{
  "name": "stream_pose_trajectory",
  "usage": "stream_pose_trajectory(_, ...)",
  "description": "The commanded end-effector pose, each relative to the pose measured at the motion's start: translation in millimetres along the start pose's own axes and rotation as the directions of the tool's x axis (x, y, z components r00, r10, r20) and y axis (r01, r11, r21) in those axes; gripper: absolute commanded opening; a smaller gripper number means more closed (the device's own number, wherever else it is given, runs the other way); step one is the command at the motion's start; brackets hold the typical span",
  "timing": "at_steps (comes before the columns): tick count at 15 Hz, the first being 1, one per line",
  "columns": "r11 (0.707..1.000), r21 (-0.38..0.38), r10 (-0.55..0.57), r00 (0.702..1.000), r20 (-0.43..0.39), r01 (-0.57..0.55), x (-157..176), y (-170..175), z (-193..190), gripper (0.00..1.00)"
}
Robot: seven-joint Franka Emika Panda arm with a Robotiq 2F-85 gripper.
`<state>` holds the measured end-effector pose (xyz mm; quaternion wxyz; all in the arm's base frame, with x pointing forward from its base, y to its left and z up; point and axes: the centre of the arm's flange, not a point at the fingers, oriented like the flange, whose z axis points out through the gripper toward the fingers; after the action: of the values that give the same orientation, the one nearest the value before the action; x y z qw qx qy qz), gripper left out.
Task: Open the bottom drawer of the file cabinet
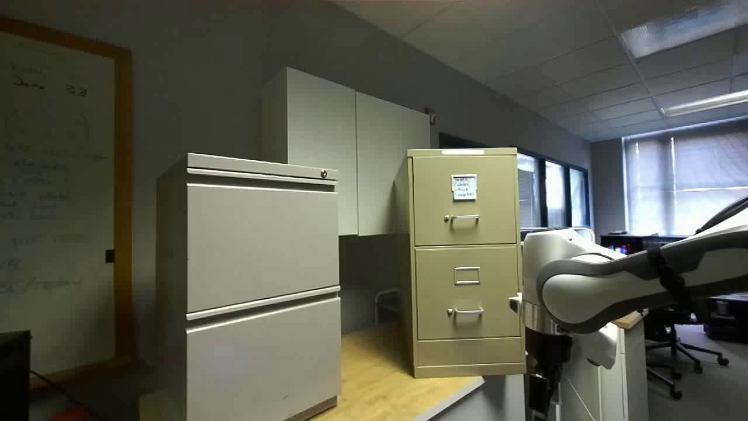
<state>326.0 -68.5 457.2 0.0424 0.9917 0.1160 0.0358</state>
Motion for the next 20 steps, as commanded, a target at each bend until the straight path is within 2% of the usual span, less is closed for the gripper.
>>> stream_pose_trajectory(1,1.0,0.0,0.0,1.0,-0.001,0.0,0,0,0,1.0)
stream_pose_trajectory(9,1.0,-0.001,0.0,1.0,-0.001,0.0,0,0,-1,1.0)
stream_pose_trajectory(11,0.999,0.016,0.046,0.999,0.004,-0.046,0,7,3,1.0)
stream_pose_trajectory(16,0.989,0.062,0.141,0.989,-0.047,-0.138,7,51,1,1.0)
stream_pose_trajectory(20,0.967,0.121,0.24,0.959,-0.148,-0.223,22,102,-15,1.0)
